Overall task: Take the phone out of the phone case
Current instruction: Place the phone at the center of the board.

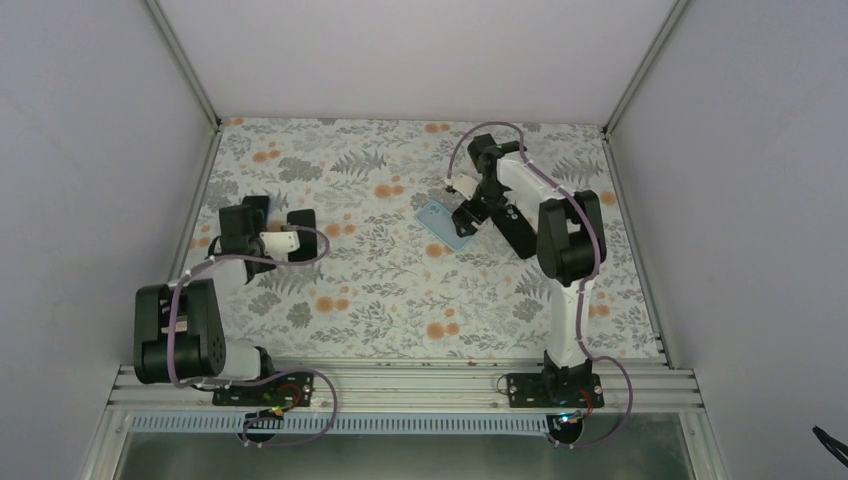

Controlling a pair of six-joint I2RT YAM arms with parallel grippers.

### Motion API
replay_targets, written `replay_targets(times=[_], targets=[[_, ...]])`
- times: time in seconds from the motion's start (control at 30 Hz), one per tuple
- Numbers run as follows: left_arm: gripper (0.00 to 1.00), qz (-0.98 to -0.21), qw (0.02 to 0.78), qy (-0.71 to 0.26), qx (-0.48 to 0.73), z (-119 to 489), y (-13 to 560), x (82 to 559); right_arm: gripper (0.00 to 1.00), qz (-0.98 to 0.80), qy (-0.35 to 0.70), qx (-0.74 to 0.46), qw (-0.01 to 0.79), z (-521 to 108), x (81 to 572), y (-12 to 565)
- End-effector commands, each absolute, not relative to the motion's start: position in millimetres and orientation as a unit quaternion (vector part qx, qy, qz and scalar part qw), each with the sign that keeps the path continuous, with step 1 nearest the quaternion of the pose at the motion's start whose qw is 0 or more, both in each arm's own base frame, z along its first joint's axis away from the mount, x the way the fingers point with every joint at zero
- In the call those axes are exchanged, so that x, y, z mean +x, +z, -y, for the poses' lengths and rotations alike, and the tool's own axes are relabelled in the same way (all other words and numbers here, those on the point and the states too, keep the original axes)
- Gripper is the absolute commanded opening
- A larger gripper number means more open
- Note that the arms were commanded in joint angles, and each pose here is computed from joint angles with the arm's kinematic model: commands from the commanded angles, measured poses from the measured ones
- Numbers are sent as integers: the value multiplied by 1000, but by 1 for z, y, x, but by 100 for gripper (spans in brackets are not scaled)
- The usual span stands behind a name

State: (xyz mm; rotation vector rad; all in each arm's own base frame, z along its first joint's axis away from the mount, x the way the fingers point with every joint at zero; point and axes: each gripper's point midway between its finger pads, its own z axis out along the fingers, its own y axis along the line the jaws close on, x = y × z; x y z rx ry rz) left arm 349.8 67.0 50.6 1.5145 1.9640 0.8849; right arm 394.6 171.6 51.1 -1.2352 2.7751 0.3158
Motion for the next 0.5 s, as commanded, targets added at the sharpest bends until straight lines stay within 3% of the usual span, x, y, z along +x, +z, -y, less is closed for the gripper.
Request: replay_targets(times=[0.0, 0.2, 0.37, 0.47], targets=[[100, -770, 203, 160, 583, -36, 45, 302, 100, -914, -5, -400, 69, -131, 398, 83], [100, -811, 236, 26, 534, -9, 125, 294, 100, -906, -57, -380, 180, -118, 404, 161], [100, -830, 381, -39, 406, -23, 216, 320, 100, -849, 19, -366, 382, -131, 392, 276], [100, -844, 451, -16, 291, -64, 240, 340, 100, -828, -4, -313, 465, -108, 393, 297]])
